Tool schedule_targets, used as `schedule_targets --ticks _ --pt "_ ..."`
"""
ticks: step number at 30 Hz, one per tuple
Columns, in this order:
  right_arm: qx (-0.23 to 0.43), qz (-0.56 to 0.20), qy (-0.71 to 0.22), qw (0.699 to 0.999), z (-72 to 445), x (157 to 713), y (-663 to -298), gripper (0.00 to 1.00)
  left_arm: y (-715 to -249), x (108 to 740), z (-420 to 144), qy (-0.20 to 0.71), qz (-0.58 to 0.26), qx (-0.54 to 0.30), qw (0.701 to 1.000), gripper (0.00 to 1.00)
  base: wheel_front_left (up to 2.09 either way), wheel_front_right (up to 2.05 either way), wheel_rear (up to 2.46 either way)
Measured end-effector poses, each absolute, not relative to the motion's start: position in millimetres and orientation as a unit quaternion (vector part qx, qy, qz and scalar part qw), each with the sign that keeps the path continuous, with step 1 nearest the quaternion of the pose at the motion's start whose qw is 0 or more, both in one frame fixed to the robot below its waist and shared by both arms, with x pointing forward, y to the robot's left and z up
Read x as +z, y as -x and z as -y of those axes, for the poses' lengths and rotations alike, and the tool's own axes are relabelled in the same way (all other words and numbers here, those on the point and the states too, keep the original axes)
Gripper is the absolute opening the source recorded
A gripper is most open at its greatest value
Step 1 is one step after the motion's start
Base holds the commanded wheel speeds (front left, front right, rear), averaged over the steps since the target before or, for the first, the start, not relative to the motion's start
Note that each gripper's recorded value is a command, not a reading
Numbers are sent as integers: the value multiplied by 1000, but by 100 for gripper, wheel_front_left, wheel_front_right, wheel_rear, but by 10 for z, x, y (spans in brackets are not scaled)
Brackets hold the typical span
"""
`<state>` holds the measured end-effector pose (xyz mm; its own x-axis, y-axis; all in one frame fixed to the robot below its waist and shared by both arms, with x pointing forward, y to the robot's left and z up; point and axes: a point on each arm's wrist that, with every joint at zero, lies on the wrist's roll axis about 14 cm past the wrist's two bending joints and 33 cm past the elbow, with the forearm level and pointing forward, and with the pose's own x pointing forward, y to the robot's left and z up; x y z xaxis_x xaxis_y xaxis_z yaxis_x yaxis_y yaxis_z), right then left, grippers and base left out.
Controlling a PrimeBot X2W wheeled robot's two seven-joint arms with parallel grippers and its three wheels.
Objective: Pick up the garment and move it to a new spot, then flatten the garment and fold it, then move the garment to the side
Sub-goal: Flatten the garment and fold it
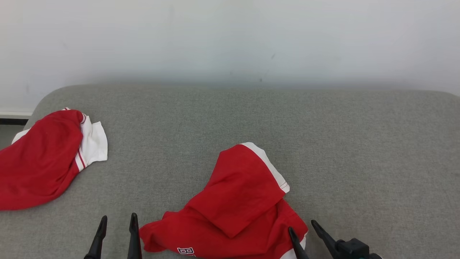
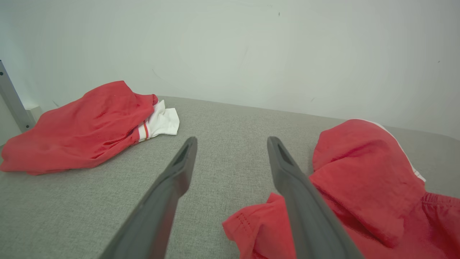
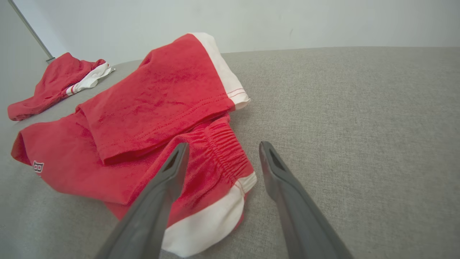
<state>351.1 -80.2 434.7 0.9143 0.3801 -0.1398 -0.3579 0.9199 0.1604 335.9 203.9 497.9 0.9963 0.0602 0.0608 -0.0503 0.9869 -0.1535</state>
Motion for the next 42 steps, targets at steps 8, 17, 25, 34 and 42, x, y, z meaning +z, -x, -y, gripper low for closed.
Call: schedule_targets --ticks 8,17,25,34,42 --pt "225 -158 -11 961 759 3940 -3607 24 -3288 4948 -2078 90 29 42 995 100 0 0 0" --pt "163 -116 -15 980 1226 4227 -3997 0 -3338 4872 -2009 100 16 40 994 100 0 0 0" --pt "51 -115 -24 992 2005 4202 -3905 0 -3535 4862 -1732 111 10 -2 994 100 0 0 0" --pt "26 -65 -51 996 2046 4455 -3913 100 -3581 4860 -1666 115 9 -11 993 100 0 0 0" --pt "63 -27 -56 996 1743 4683 -3954 100 -3508 4895 -1779 113 16 6 993 100 0 0 0"
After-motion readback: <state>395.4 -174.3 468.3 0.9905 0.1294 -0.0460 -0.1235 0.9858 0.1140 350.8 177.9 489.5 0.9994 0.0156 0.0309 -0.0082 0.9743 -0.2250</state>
